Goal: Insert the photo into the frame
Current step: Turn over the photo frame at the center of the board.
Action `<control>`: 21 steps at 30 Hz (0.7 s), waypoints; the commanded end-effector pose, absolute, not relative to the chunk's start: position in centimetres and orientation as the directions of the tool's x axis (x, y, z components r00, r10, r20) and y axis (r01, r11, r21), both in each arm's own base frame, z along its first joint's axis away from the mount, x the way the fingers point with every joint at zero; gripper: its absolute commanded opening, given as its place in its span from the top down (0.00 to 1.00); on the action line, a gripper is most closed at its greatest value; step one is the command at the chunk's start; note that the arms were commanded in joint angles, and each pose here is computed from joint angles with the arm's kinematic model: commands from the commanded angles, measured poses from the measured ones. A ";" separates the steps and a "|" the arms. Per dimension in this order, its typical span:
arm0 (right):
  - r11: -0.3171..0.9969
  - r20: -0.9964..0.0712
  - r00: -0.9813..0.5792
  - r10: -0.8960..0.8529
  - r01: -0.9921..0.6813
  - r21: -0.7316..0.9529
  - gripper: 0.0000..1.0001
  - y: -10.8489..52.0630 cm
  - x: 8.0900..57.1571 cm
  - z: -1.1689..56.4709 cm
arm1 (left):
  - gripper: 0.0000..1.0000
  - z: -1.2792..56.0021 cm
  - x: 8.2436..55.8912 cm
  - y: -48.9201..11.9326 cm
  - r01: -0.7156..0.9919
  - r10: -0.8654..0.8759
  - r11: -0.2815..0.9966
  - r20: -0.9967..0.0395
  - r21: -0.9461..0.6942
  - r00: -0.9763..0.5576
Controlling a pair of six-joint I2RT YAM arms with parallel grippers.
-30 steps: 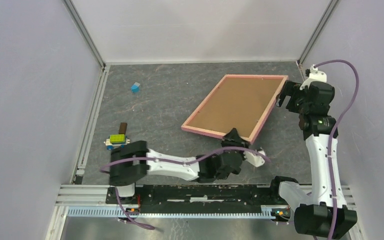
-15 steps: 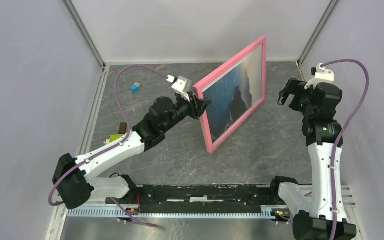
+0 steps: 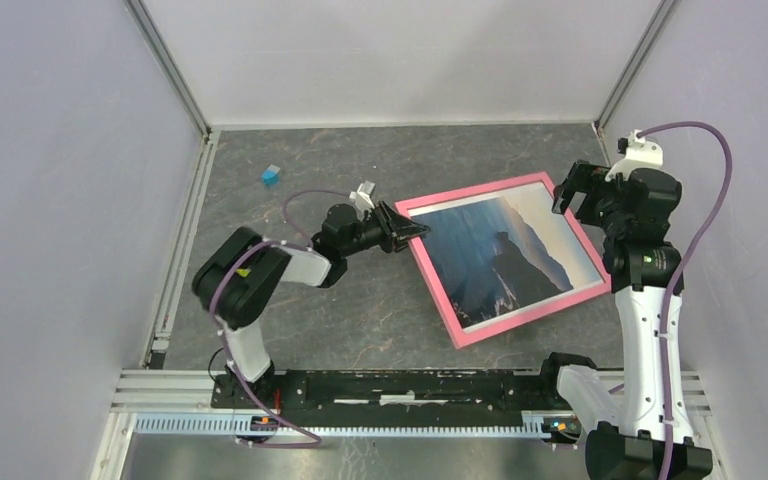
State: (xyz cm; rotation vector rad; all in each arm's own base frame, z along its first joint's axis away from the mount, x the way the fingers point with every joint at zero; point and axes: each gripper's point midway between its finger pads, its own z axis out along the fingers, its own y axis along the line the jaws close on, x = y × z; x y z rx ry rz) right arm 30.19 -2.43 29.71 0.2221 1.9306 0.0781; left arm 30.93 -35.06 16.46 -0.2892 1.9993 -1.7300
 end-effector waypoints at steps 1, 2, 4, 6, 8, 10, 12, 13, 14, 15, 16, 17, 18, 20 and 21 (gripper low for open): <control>0.981 -0.922 -0.337 0.190 0.090 0.169 0.02 -2.0 30.3 29.7 | 0.98 24.1 31.7 -37.1 0.193 -0.377 -0.176 -0.116 -0.965 -0.919; 0.981 -0.921 -0.340 0.190 0.090 0.169 0.02 -2.0 30.3 29.5 | 0.98 23.3 32.7 -37.5 0.171 -0.374 -0.172 -0.096 -0.970 -0.922; 0.982 -0.920 -0.344 0.187 0.092 0.165 0.02 -2.0 30.3 29.3 | 0.98 21.7 34.5 -38.4 0.125 -0.347 -0.154 -0.065 -0.980 -0.936; 0.982 -0.919 -0.346 0.187 0.092 0.165 0.02 -2.0 30.4 29.2 | 0.98 20.3 36.3 -39.4 0.098 -0.307 -0.102 -0.063 -0.990 -0.950; 0.982 -0.918 -0.349 0.186 0.090 0.165 0.02 -2.0 30.4 28.9 | 0.98 18.8 38.5 -40.1 0.110 -0.280 -0.028 -0.098 -0.994 -0.955; 0.982 -0.916 -0.354 0.188 0.089 0.167 0.02 -2.0 30.5 28.7 | 0.98 17.6 40.8 -40.6 0.119 -0.252 0.033 -0.124 -0.992 -0.960; 0.982 -0.913 -0.360 0.190 0.086 0.170 0.02 -1.9 30.5 28.6 | 0.98 17.3 43.1 -40.7 0.118 -0.243 0.042 -0.125 -0.992 -0.962; 0.982 -0.913 -0.361 0.189 0.084 0.170 0.02 -1.8 30.5 28.6 | 0.98 16.8 43.9 -40.9 0.106 -0.231 0.044 -0.113 -0.993 -0.966; 0.982 -0.914 -0.359 0.187 0.082 0.169 0.02 -1.8 30.5 28.6 | 0.98 16.7 44.5 -41.4 0.109 -0.202 0.040 -0.115 -0.993 -0.973; 0.982 -0.914 -0.360 0.189 0.083 0.171 0.02 -1.8 30.5 28.6 | 0.98 16.3 44.7 -41.9 0.103 -0.160 0.040 -0.108 -0.994 -0.981; 0.982 -0.914 -0.358 0.189 0.081 0.171 0.02 -1.8 30.5 28.6 | 0.98 16.4 45.2 -42.5 0.105 -0.123 0.034 -0.108 -0.994 -0.986; 0.982 -0.914 -0.359 0.190 0.079 0.173 0.02 -1.7 30.5 28.5 | 0.98 16.7 45.7 -42.9 0.116 -0.099 0.024 -0.118 -0.993 -0.988; 0.982 -0.914 -0.359 0.190 0.077 0.174 0.02 -1.7 30.5 28.5 | 0.98 16.5 45.9 -43.2 0.111 -0.073 0.025 -0.112 -0.994 -0.991; 0.982 -0.912 -0.362 0.191 0.076 0.175 0.02 -1.7 30.6 28.4 | 0.98 16.2 46.5 -43.5 0.109 -0.037 0.038 -0.110 -0.993 -0.993; 0.982 -0.912 -0.363 0.190 0.075 0.175 0.02 -1.6 30.5 28.4 | 0.98 16.2 46.9 -43.6 0.115 -0.031 0.042 -0.116 -0.993 -0.993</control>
